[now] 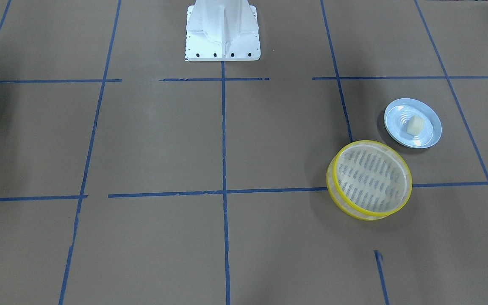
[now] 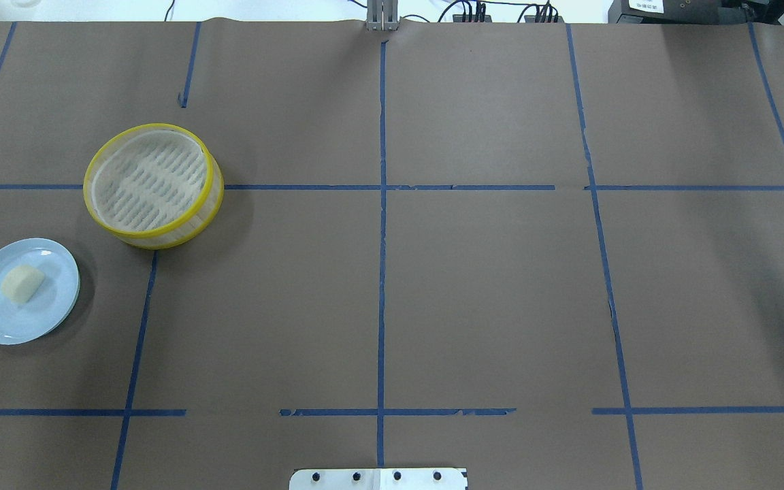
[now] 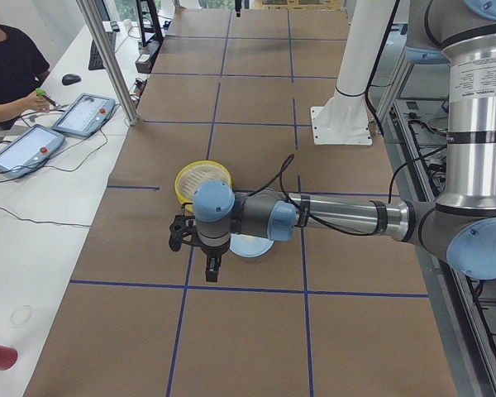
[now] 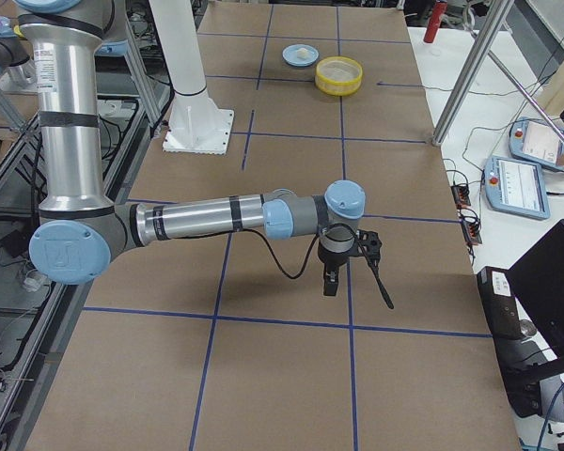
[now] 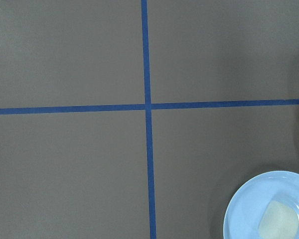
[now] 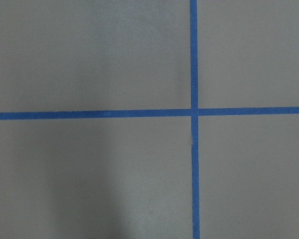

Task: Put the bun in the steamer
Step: 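Move the left gripper over the light-blue plate toward the bun, then lower the left gripper onto the pale bun and close on it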

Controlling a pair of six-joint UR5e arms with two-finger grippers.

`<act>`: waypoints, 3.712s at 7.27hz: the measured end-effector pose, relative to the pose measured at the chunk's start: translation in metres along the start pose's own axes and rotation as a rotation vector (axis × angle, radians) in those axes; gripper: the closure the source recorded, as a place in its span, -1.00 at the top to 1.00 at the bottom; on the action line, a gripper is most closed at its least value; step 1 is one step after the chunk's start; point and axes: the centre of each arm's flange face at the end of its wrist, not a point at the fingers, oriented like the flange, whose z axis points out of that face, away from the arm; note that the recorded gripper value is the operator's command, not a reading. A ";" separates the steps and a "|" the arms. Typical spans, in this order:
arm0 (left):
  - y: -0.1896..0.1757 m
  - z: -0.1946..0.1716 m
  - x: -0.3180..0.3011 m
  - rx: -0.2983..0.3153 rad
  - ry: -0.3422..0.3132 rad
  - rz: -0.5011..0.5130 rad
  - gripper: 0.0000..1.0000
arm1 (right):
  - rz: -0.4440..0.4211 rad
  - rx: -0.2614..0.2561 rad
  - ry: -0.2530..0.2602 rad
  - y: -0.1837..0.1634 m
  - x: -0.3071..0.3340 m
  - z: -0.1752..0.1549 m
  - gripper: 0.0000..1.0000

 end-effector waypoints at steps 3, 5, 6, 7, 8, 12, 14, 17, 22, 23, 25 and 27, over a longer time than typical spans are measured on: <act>-0.002 -0.001 0.001 0.002 -0.006 -0.001 1.00 | 0.000 0.000 0.000 0.000 0.000 0.000 1.00; -0.016 -0.021 0.023 0.048 -0.031 0.031 1.00 | 0.000 0.000 0.000 0.000 0.000 0.000 1.00; -0.022 -0.031 0.044 0.077 -0.066 0.040 1.00 | 0.000 0.000 0.000 0.000 0.000 0.000 1.00; -0.027 -0.035 0.078 0.093 -0.081 0.050 1.00 | 0.000 0.000 0.000 0.000 0.000 0.000 1.00; -0.027 -0.034 0.110 0.098 -0.077 0.072 1.00 | 0.000 0.000 0.000 0.000 0.000 0.000 1.00; -0.020 0.019 0.211 0.039 -0.059 0.090 1.00 | 0.000 0.000 0.000 0.000 0.000 0.000 1.00; 0.003 0.085 0.245 0.017 -0.075 -0.002 1.00 | 0.000 0.000 0.000 0.000 0.000 0.000 1.00; 0.045 0.148 0.208 0.037 -0.094 -0.038 1.00 | 0.000 0.000 0.000 0.000 0.000 0.000 1.00; 0.063 0.190 0.197 -0.019 -0.107 -0.013 1.00 | 0.000 0.000 0.000 0.000 0.000 0.000 1.00; 0.061 0.197 0.203 -0.027 -0.104 -0.003 1.00 | 0.000 0.000 0.000 0.000 0.000 0.000 1.00; 0.061 0.206 0.207 -0.039 -0.105 0.008 0.97 | 0.000 0.000 0.000 0.000 0.000 0.000 1.00; 0.063 0.214 0.203 -0.046 -0.104 0.028 0.30 | 0.000 0.000 0.000 0.000 0.000 0.000 1.00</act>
